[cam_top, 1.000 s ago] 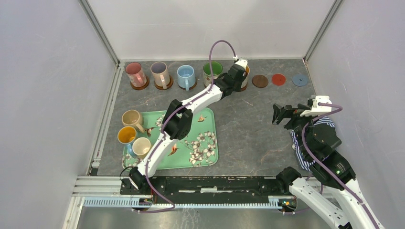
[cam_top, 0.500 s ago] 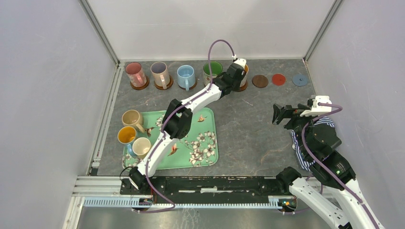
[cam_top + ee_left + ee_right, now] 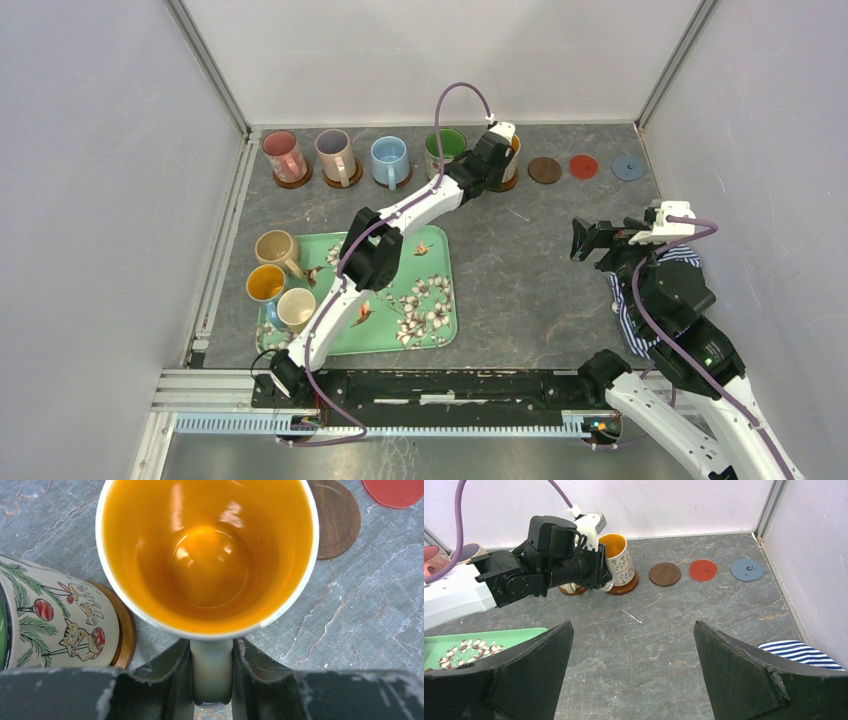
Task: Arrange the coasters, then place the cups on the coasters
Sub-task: Place the cup on the coaster.
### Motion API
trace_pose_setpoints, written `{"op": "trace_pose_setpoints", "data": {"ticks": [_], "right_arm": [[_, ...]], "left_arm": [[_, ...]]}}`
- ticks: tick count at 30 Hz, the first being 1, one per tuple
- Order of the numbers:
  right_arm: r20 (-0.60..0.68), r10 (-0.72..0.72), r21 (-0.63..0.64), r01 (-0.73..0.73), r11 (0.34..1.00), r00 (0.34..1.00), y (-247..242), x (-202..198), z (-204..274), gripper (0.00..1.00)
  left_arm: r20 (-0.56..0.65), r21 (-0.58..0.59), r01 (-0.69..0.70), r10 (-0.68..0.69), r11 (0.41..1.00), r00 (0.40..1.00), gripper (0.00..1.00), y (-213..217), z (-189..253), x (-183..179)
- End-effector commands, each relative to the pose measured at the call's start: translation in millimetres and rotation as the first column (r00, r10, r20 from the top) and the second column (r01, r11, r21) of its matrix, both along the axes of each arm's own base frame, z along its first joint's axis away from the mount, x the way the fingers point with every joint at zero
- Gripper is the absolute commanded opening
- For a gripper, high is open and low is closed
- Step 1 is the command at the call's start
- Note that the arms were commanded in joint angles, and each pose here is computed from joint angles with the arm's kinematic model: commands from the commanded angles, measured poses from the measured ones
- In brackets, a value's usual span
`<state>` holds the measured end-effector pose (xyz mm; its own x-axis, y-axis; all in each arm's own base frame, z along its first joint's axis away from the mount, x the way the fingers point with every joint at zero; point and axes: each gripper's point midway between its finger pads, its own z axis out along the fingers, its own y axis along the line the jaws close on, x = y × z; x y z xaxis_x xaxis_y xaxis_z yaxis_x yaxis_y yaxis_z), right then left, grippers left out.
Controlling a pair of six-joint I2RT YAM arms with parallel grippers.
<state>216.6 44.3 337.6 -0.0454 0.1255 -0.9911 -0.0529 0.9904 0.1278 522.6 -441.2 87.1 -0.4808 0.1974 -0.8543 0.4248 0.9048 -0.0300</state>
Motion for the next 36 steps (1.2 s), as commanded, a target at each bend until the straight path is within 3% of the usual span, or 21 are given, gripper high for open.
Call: {"op": "trace_pose_setpoints", "data": {"ticks": [1,15,22,29,36], "right_arm": [[0.008,-0.027,-0.009,0.027,1.000,1.000,-6.4,-1.5,0.4,0.98],[0.013,-0.014,-0.002,0.015,1.000,1.000,-4.4,-2.2,2.0,0.98],[0.008,-0.011,-0.006,0.011,1.000,1.000,-2.0,0.5,-0.4,0.98],[0.002,-0.006,-0.009,0.006,1.000,1.000,4.3,8.4,-14.3,0.98],[-0.012,0.005,-0.008,-0.005,1.000,1.000,12.7,17.3,-30.7,0.98]], "left_arm": [[0.167,-0.086,0.043,-0.028,0.995,0.985,0.35,-12.0,78.3,16.3],[0.170,-0.090,0.039,-0.023,0.995,0.985,0.42,-7.0,96.3,11.1],[0.182,-0.124,0.066,-0.042,0.990,0.982,0.64,-2.7,133.2,-4.9],[0.188,-0.126,0.100,-0.075,0.987,0.979,0.84,10.3,168.7,-44.3],[0.163,-0.216,0.070,-0.034,0.974,0.986,0.96,39.5,196.1,-80.7]]}}
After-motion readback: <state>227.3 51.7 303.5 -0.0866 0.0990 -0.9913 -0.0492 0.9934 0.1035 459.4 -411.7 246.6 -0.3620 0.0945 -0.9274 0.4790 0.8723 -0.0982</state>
